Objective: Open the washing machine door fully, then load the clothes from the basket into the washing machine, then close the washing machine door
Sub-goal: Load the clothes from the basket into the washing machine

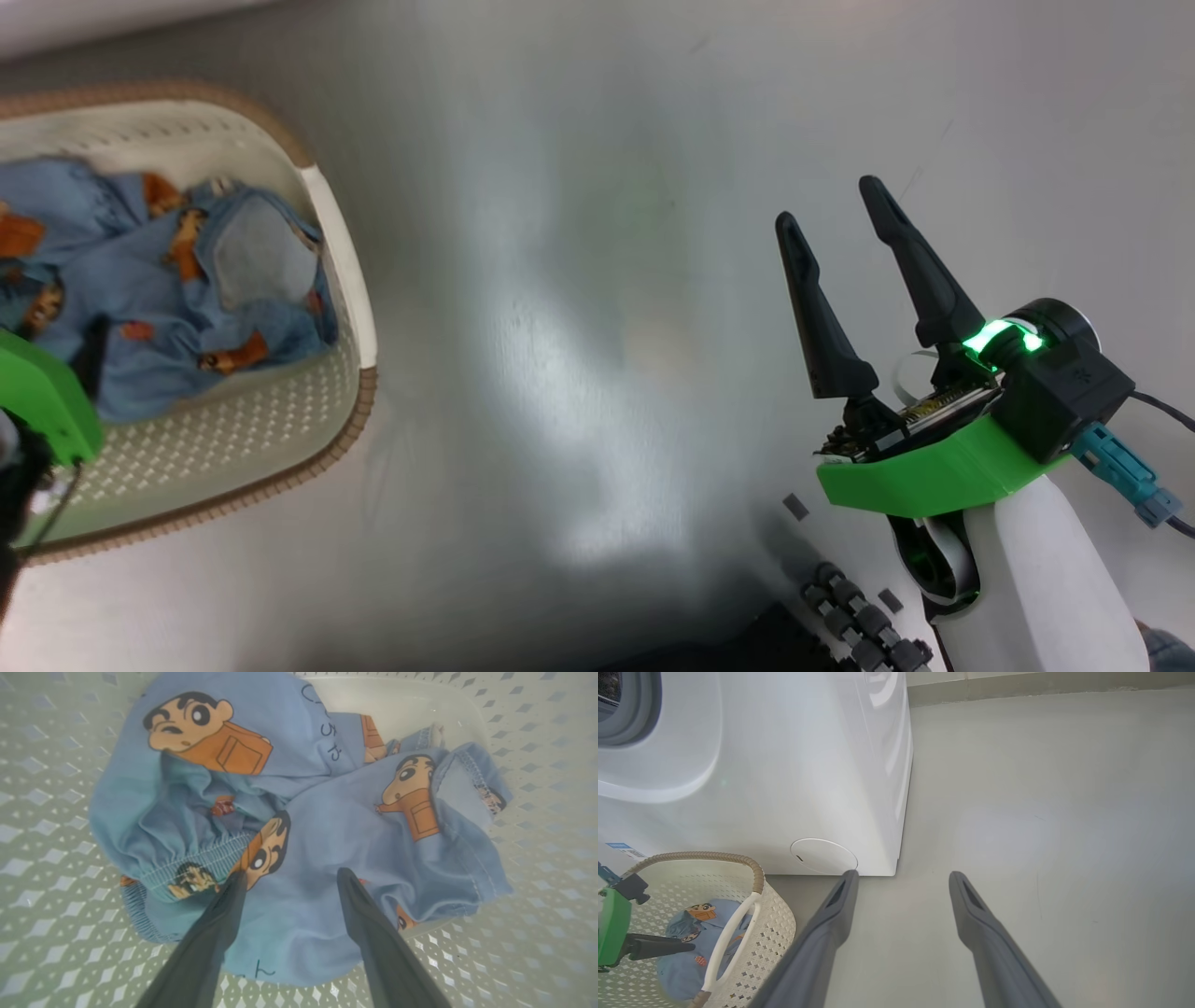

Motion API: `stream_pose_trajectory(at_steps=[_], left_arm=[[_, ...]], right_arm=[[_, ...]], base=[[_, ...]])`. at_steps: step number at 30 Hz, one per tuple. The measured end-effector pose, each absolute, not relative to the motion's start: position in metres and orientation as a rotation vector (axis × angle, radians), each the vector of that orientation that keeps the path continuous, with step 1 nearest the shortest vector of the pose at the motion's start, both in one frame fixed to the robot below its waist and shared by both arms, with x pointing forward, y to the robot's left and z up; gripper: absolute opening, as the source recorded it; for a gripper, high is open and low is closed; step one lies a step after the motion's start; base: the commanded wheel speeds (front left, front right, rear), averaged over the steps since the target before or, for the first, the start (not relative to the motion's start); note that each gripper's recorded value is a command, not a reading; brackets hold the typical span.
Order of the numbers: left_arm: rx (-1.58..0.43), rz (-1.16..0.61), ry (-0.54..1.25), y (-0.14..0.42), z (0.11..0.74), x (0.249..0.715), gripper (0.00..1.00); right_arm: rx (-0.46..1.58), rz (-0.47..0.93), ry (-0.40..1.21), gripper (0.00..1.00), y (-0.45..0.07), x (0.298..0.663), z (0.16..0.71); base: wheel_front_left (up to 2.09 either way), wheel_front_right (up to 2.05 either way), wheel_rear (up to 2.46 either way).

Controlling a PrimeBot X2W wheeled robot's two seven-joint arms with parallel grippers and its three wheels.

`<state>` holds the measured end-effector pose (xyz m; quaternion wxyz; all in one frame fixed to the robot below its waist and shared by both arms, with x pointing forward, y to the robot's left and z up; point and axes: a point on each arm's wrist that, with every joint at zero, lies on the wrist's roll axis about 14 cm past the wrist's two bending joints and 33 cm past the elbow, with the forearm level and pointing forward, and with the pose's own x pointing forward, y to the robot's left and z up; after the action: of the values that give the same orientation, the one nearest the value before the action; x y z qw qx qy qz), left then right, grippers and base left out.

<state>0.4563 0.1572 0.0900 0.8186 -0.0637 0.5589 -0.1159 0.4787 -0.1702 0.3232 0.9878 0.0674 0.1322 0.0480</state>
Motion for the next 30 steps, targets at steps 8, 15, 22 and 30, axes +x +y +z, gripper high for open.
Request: stream_pose_trajectory(at_steps=[8, 15, 22, 30], left_arm=[[-0.131, -0.228, 1.216, 0.161, 0.064, 0.464, 1.00], [-0.151, -0.280, 1.222, 0.140, 0.058, 0.467, 1.00], [-0.118, -0.325, 1.226, 0.132, 0.057, 0.466, 1.00], [-0.073, -0.382, 1.244, 0.122, 0.052, 0.453, 0.00]], right_arm=[[0.132, 0.093, 0.315, 1.00, -0.171, 0.475, 0.299], [0.126, 0.083, 0.345, 1.00, -0.173, 0.467, 0.290], [0.117, 0.081, 0.348, 1.00, -0.174, 0.464, 0.290], [0.102, 0.054, 0.372, 1.00, -0.183, 0.454, 0.286]], base=[[0.00, 0.00, 0.00], [0.00, 0.00, 0.00], [0.00, 0.00, 0.00], [0.00, 0.00, 0.00]])
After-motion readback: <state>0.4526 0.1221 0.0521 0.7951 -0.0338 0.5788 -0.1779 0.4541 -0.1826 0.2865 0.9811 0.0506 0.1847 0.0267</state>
